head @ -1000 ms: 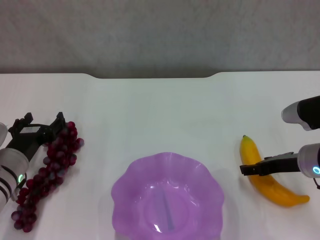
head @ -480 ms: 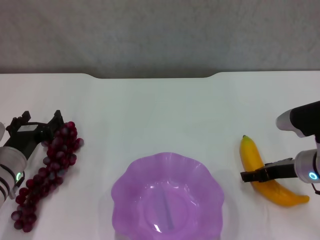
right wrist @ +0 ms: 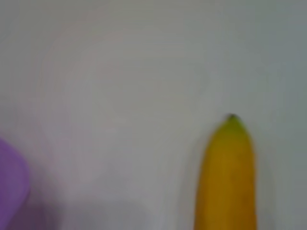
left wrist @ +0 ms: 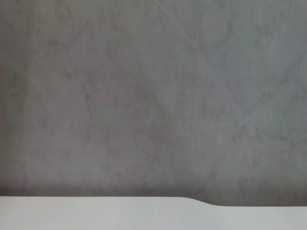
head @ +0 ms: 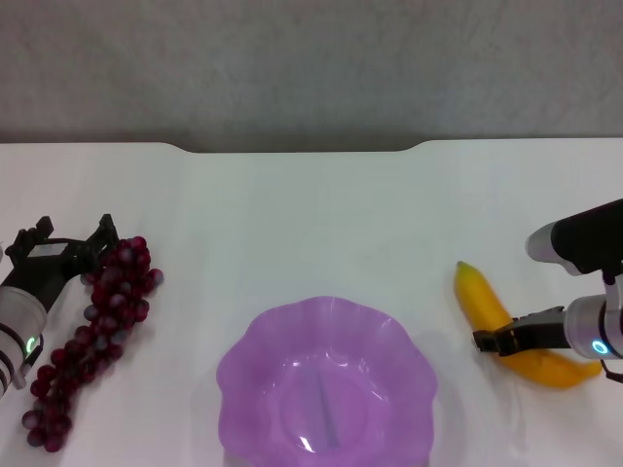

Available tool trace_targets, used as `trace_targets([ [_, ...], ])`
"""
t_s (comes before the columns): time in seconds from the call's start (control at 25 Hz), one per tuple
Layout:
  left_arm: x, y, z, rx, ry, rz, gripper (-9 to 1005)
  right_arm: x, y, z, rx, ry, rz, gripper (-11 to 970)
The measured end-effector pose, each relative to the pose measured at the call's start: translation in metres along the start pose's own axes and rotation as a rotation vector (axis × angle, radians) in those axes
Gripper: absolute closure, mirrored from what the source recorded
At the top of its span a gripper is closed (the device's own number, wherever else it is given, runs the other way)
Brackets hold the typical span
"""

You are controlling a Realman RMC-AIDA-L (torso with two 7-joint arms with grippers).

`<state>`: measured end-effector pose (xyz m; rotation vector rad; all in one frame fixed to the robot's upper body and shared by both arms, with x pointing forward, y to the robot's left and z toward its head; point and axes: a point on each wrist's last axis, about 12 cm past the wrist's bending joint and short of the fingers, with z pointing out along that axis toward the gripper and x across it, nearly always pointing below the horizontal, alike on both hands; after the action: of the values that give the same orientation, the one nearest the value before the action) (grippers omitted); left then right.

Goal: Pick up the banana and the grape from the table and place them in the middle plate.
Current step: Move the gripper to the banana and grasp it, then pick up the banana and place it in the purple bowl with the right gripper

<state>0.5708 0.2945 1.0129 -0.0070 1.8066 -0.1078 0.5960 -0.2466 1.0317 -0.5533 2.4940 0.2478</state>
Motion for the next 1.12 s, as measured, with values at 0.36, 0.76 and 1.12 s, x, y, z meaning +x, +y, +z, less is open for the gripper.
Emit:
trace_targets([
  [0.36,0.0,-0.002,0.001,0.006,0.0,0.002,103,-0.002,0.006,0.001,-0.005,-0.014,-0.02,467],
  [0.76,0.003,0.002,-0.002,-0.007,0.012,0.002,103,-0.036,0.044,-0.047,-0.159,-0.145,-0.161,464],
  [1.12,0.001,-0.001,0.0,0.002,0.006,0.007,104,-0.049,0.103,-0.06,-0.384,-0.223,-0.343,435],
])
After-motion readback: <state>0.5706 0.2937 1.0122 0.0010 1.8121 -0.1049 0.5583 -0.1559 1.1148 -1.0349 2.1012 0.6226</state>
